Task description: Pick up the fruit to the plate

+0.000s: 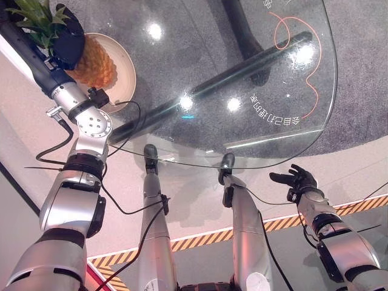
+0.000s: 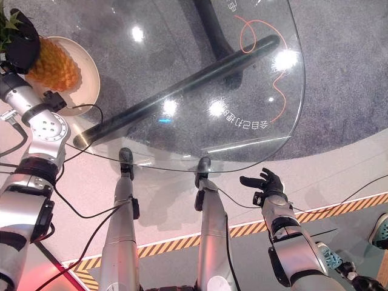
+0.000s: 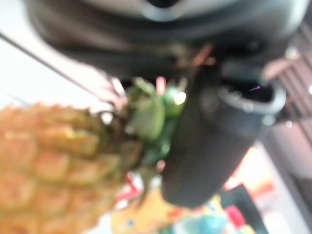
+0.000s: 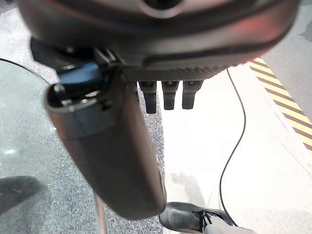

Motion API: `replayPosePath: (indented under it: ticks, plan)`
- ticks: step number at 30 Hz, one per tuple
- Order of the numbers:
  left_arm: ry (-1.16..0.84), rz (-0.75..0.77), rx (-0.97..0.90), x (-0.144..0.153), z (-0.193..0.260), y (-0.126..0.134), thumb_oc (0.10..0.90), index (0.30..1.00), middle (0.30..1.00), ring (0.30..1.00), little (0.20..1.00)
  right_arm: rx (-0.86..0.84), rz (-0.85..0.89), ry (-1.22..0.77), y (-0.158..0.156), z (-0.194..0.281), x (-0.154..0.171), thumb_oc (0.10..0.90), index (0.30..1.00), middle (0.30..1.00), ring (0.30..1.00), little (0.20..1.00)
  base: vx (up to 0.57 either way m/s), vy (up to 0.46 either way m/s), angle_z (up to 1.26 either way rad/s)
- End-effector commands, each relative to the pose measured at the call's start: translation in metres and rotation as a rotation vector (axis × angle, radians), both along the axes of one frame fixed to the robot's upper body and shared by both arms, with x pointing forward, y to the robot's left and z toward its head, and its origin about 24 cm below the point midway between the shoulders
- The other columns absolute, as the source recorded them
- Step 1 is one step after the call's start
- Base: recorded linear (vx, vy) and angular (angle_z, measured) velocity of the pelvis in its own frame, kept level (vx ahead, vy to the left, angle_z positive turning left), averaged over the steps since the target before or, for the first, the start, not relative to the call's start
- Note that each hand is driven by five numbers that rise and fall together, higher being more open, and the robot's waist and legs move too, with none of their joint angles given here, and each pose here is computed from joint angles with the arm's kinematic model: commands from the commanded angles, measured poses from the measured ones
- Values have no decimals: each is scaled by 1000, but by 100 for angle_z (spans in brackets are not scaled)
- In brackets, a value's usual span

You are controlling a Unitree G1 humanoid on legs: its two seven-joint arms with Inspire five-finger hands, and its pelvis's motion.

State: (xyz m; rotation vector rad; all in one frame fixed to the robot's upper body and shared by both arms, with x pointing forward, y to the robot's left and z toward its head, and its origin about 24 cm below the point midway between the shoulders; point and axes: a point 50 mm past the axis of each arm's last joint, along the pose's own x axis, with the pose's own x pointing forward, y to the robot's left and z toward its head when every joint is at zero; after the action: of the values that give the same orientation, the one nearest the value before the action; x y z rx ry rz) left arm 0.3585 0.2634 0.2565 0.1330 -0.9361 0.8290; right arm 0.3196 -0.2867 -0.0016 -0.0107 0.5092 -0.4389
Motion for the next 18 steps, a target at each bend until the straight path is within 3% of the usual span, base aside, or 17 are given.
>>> replayPosePath:
  ticks: [1, 3, 4, 18]
  plan:
    - [-263, -4, 50, -23, 44, 10, 762, 867, 867, 867, 862, -3, -76, 68, -6, -21, -21, 800, 900, 900, 900, 900, 0, 0, 0]
    - [-266, -9, 54, -23, 44, 8, 762, 867, 867, 867, 862, -2, -79, 64, -6, -20, -20, 800, 900, 900, 900, 900, 0, 0, 0]
    - [-267, -16, 54, -24, 42, 7, 800, 900, 900, 900, 900, -1, -81, 62, -6, -21, -21, 800, 900, 900, 900, 900, 0, 0, 0]
    - [-252, -65, 73, -26, 22, -2, 800, 900, 900, 900, 900, 7, -103, 59, -9, -22, -24, 800, 900, 900, 900, 900, 0, 0, 0]
